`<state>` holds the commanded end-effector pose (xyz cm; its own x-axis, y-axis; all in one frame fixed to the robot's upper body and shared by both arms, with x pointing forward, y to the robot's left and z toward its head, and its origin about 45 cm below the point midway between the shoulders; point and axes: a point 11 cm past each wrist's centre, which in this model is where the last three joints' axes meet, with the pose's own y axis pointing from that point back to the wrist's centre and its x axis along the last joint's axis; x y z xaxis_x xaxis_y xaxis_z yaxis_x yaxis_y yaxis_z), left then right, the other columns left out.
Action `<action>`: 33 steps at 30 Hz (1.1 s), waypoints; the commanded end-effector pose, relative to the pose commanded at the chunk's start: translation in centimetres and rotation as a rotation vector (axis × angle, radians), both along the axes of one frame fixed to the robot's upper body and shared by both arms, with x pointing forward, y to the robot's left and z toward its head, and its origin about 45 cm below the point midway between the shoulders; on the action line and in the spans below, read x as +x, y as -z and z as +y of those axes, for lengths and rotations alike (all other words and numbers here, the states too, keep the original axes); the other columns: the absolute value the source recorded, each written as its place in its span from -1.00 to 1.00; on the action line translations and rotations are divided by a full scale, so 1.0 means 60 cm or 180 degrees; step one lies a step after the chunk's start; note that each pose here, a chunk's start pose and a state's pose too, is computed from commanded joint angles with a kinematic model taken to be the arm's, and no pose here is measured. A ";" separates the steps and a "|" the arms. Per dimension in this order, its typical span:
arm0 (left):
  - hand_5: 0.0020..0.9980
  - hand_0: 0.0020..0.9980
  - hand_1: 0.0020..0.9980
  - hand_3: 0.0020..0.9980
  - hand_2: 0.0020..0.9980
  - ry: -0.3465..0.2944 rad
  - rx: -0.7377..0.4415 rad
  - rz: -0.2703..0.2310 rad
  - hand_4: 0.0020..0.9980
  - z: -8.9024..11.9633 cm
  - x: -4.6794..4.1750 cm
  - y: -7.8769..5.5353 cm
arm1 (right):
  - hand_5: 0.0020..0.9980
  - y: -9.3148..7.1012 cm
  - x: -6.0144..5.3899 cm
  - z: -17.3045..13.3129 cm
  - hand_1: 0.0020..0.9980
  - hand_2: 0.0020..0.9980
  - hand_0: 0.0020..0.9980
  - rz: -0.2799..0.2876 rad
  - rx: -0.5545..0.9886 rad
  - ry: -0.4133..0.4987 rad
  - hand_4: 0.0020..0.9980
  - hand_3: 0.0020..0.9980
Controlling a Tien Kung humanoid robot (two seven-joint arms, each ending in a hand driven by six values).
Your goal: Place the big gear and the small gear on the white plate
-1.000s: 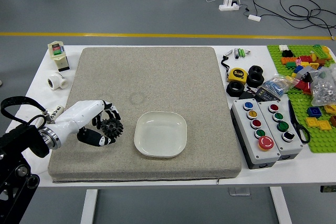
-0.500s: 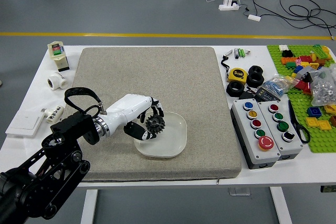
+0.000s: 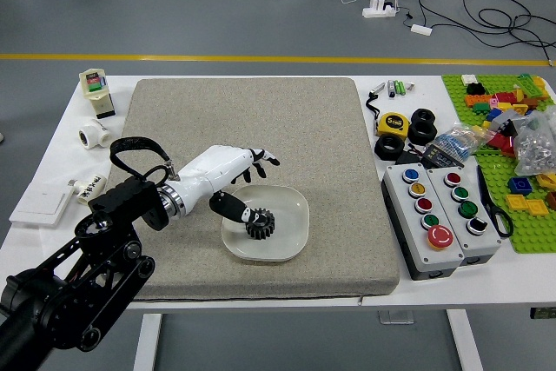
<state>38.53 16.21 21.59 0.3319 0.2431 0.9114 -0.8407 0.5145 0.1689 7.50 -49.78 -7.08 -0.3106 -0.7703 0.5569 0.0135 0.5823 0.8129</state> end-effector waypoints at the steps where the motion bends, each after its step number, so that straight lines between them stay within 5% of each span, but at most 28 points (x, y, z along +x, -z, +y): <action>1: -0.45 -0.11 0.27 0.73 0.64 -0.0023 -0.0018 -0.0009 1.00 0.005 0.001 -0.004 | 0.43 0.000 -0.001 0.000 0.22 0.39 0.20 0.0002 0.0000 0.0001 0.52 0.13; 6: -0.45 -0.11 0.27 0.73 0.64 -0.0105 -0.0021 0.0010 1.00 0.035 0.002 -0.020 | 0.43 0.001 -0.002 0.000 0.22 0.39 0.20 0.0005 0.0001 0.0005 0.52 0.13; 7: -0.76 -0.06 0.31 0.71 0.59 -0.0130 -0.0001 0.0036 0.98 0.045 0.002 -0.022 | 0.42 0.001 -0.002 0.000 0.22 0.39 0.21 0.0006 0.0002 0.0007 0.52 0.13; 10: -0.76 -0.06 0.31 0.71 0.59 -0.0181 0.0065 0.0119 0.98 0.071 0.001 -0.021 | 0.42 0.001 -0.004 0.001 0.22 0.39 0.21 0.0009 0.0003 0.0010 0.52 0.13; 18: -0.83 -0.09 0.29 0.68 0.49 -0.0307 0.0308 0.0363 0.89 0.133 -0.007 0.011 | 0.42 0.003 -0.011 0.002 0.22 0.39 0.21 0.0036 0.0010 0.0019 0.53 0.13; 19: -0.87 -0.17 0.24 0.65 0.41 -0.0322 0.0324 0.0392 0.68 0.137 -0.007 0.016 | 0.42 0.003 -0.012 0.003 0.22 0.40 0.21 0.0039 0.0010 0.0020 0.53 0.13; 24: -0.87 -0.17 0.24 0.65 0.41 -0.0425 0.0343 0.0457 0.68 0.152 -0.007 0.036 | 0.42 0.004 -0.015 0.003 0.22 0.40 0.21 0.0054 0.0011 0.0019 0.53 0.13; 25: -1.00 -0.24 0.05 0.55 0.22 -0.0461 0.0344 0.0467 0.26 0.156 -0.006 0.041 | 0.42 0.004 -0.016 0.004 0.22 0.40 0.20 0.0059 0.0012 0.0019 0.53 0.13; 30: -1.00 -0.24 0.05 0.55 0.22 -0.0570 0.0344 0.0476 0.26 0.166 -0.002 0.051 | 0.42 0.005 -0.017 0.004 0.22 0.40 0.20 0.0067 0.0013 0.0018 0.53 0.13; 31: -1.00 -0.33 -0.06 0.38 0.03 -0.0616 0.0346 0.0477 -0.63 0.171 0.000 0.055 | 0.42 0.005 -0.017 0.004 0.22 0.39 0.20 0.0069 0.0013 0.0016 0.53 0.13; 33: -1.00 -0.33 -0.06 0.38 0.03 -0.0661 0.0352 0.0499 -0.63 0.177 0.001 0.059 | 0.42 0.005 -0.018 0.004 0.22 0.39 0.20 0.0074 0.0012 0.0011 0.53 0.13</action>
